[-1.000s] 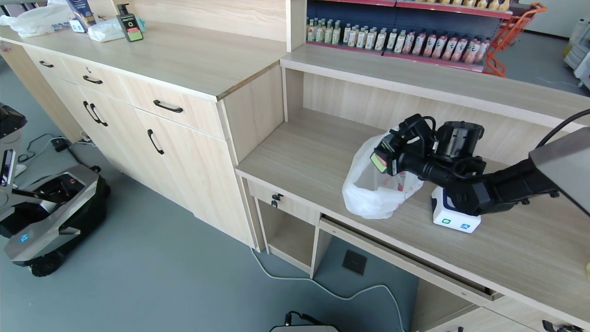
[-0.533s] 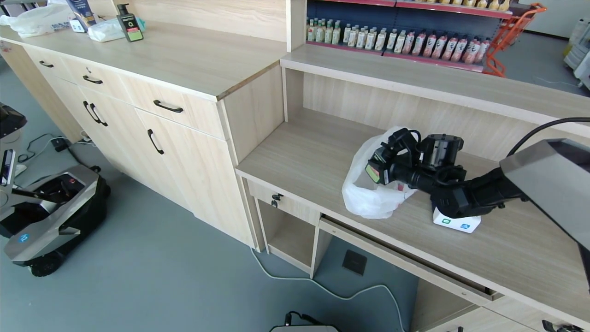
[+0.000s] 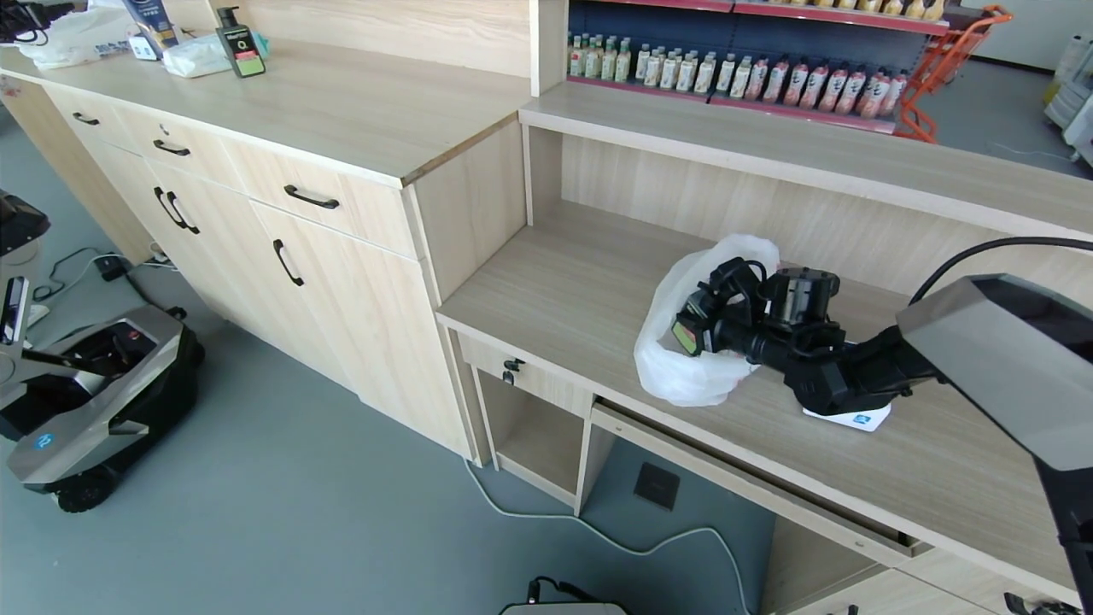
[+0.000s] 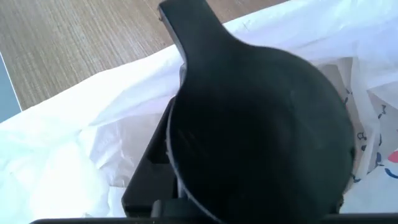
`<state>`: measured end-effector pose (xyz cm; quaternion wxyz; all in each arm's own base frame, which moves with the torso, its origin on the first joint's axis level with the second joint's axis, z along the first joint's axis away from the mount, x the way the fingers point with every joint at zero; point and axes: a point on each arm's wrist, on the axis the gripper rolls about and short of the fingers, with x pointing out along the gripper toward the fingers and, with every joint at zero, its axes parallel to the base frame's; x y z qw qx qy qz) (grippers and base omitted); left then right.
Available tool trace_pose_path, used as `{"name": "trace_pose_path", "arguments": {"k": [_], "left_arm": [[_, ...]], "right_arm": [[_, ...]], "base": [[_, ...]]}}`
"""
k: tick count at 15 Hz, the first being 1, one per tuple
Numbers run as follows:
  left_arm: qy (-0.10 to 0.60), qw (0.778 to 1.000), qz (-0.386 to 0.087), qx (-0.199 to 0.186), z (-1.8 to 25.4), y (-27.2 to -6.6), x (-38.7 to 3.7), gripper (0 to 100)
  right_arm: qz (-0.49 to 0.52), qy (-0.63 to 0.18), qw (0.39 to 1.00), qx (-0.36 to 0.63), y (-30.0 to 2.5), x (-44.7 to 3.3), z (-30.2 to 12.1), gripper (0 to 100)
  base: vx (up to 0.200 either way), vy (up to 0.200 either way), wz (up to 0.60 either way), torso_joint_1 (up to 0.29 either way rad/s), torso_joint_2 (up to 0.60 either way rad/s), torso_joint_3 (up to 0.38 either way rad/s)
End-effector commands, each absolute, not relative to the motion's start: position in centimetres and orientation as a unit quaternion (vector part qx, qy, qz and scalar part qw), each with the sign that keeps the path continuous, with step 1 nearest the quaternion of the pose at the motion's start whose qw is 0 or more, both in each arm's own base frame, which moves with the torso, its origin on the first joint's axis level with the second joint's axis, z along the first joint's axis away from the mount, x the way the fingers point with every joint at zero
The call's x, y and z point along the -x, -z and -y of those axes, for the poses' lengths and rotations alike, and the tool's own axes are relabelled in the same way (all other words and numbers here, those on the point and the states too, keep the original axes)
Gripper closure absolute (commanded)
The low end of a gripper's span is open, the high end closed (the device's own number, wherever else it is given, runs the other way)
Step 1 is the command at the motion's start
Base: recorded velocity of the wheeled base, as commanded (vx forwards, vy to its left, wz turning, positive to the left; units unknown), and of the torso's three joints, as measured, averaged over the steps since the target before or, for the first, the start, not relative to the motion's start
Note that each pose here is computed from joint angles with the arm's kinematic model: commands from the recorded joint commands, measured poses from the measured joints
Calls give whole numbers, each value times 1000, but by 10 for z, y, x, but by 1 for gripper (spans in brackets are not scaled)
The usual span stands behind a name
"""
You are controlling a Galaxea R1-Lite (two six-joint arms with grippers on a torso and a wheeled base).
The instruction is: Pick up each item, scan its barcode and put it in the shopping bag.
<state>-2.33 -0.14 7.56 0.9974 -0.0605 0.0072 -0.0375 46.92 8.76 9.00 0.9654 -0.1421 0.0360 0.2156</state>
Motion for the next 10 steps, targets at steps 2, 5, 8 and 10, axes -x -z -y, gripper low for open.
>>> {"name": "trace_pose_path", "arguments": {"k": [2, 5, 8, 10], "left_arm": [[37, 997, -7, 61, 1, -76, 23, 0], [37, 997, -7, 61, 1, -76, 23, 0], [37, 997, -7, 61, 1, -76, 23, 0], [37, 997, -7, 61, 1, -76, 23, 0]], "right_arm": [[-52, -215, 965, 141, -75, -472, -85, 100], [-63, -216, 964, 141, -65, -473, -85, 100], [-70, -217, 963, 140, -60, -473, -85, 0], [-68, -217, 964, 140, -59, -474, -86, 0]], "base": [[0, 0, 0, 0, 0, 0], [0, 0, 0, 0, 0, 0], [0, 0, 0, 0, 0, 0], [0, 0, 0, 0, 0, 0]]}}
